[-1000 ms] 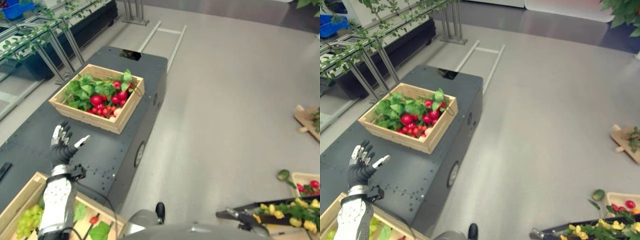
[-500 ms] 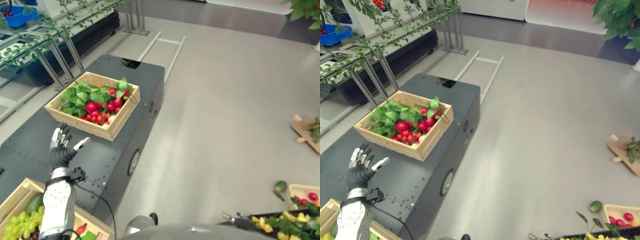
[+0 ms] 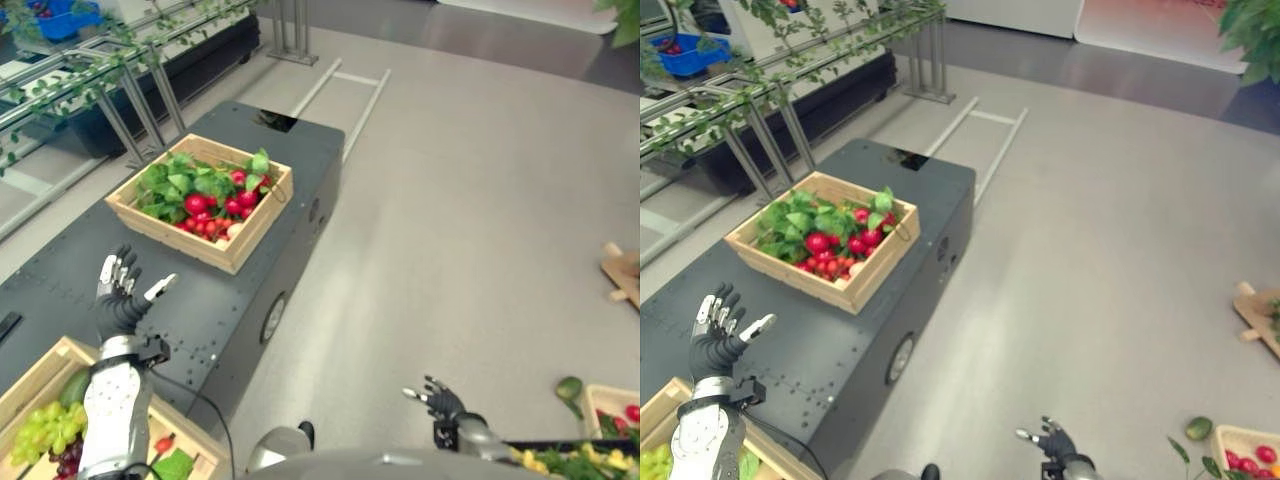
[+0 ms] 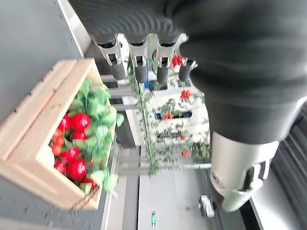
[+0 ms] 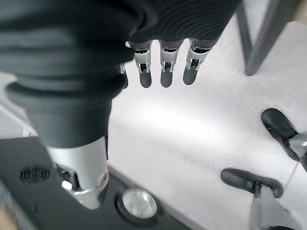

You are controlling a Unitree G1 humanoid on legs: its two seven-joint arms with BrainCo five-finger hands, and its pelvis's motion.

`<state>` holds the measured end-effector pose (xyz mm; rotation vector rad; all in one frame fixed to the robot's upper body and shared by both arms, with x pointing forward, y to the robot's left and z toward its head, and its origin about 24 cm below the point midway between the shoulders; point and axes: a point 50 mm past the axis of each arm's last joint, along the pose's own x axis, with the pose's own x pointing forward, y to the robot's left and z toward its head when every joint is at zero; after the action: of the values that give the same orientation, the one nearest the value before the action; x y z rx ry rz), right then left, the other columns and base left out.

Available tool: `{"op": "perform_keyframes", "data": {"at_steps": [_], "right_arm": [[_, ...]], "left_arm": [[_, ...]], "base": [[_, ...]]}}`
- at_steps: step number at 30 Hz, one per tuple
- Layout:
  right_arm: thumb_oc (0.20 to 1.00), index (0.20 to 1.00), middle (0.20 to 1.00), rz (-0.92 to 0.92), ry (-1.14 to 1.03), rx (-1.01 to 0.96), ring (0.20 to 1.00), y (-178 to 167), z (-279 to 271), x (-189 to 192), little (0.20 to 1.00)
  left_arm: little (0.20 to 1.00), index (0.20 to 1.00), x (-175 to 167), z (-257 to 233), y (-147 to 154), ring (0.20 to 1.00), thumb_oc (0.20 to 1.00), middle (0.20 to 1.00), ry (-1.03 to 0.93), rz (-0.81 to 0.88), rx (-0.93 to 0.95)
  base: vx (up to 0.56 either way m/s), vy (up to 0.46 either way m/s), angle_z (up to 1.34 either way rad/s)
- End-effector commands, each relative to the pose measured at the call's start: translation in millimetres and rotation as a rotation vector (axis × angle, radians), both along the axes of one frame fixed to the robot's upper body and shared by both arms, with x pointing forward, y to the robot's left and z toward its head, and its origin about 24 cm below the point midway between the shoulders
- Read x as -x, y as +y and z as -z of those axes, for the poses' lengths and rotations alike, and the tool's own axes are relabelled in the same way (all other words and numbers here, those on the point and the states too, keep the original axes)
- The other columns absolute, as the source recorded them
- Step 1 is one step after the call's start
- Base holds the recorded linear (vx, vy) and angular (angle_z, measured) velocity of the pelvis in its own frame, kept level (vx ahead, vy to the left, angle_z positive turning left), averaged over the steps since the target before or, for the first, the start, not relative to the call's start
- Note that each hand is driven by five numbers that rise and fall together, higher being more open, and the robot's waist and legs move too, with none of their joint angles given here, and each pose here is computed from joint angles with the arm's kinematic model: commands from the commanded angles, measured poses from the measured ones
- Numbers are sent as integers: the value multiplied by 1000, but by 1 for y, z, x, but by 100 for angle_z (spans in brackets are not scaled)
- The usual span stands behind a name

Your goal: Pick up the fruits from the basket on one side to the basket on the other side

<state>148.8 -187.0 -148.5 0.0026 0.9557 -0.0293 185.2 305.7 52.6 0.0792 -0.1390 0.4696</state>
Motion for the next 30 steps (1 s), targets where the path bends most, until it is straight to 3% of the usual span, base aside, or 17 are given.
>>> {"op": "perform_keyframes", "data": {"at_steps": [1, 9, 18, 30], "right_arm": [[1000, 1000, 1000, -60, -105, 7, 1000, 6, -13, -27, 1000], [1000, 1000, 1000, 29, -168, 66, 1000, -19, -25, -45, 1000], [1000, 1000, 1000, 20, -143, 114, 1000, -32, -24, -39, 1000], [1000, 1000, 1000, 93, -134, 268, 1000, -81, -35, -36, 1000]], "left_arm": [[1000, 1000, 0, -35, -3, 1000, 1000, 1000, -151, 44, -95], [1000, 1000, -16, -44, -16, 1000, 1000, 1000, -205, 105, -84], [1000, 1000, -15, -38, -18, 1000, 1000, 1000, -195, 103, -56], [1000, 1000, -27, -38, -34, 1000, 1000, 1000, -225, 151, -13]], "base": [[-13, 197, 43], [16, -42, 70], [71, -247, 107], [-64, -138, 57]]}}
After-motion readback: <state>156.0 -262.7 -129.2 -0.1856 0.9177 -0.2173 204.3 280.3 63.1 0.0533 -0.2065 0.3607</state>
